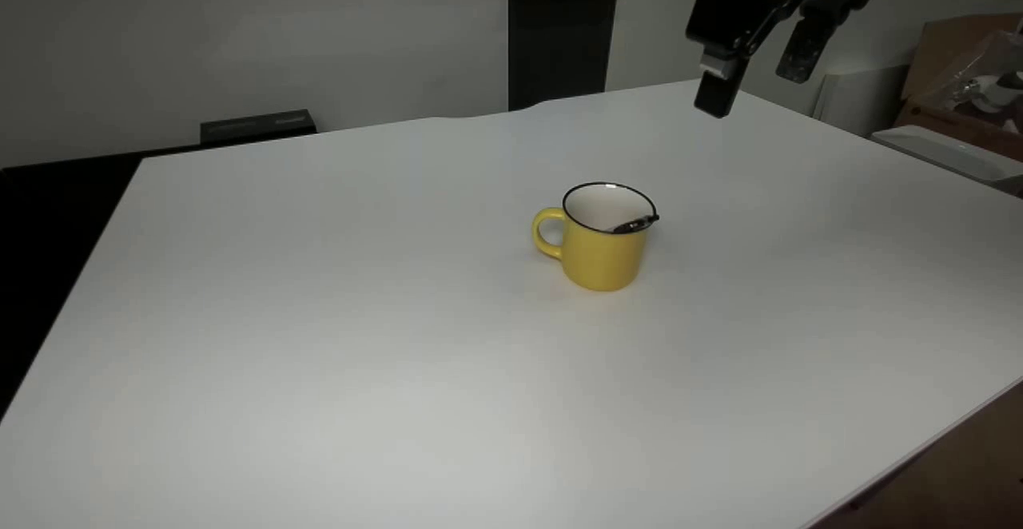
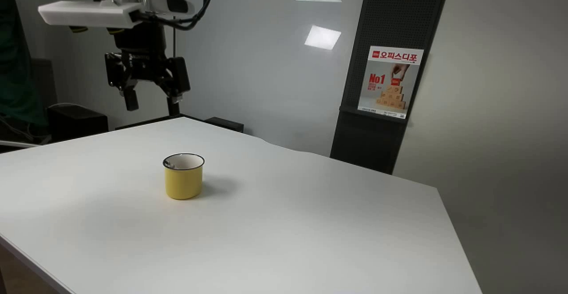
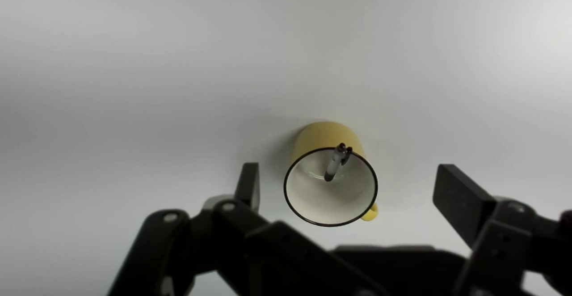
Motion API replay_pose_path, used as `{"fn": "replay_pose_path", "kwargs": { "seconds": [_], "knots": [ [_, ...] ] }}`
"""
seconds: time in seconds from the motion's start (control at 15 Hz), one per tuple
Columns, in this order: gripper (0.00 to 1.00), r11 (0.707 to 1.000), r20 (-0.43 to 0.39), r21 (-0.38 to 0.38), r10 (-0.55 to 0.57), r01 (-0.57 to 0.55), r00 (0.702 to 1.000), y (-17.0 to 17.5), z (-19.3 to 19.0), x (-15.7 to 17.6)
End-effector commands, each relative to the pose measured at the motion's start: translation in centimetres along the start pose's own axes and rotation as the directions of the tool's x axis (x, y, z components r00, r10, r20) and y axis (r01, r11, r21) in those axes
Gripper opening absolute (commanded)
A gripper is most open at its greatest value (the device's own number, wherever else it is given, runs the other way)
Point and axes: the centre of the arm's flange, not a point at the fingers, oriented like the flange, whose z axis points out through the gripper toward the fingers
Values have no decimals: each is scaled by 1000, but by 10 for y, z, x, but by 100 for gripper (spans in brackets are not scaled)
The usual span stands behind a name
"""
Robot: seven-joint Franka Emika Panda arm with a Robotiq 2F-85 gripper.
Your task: Remove the pen from the yellow mug and put it on the table
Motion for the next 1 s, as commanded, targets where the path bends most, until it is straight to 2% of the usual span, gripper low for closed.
{"fn": "replay_pose_path", "kwargs": {
  "seconds": [0.0, 0.53, 0.93],
  "knots": [
    [100, 999, 13, -19, -27, 27, 1000, -5, 0, 6],
    [100, 993, 116, -54, -96, 103, 989, -23, 68, 33],
    [100, 991, 165, -27, -123, 129, 979, -33, 109, 57]
  ]
}}
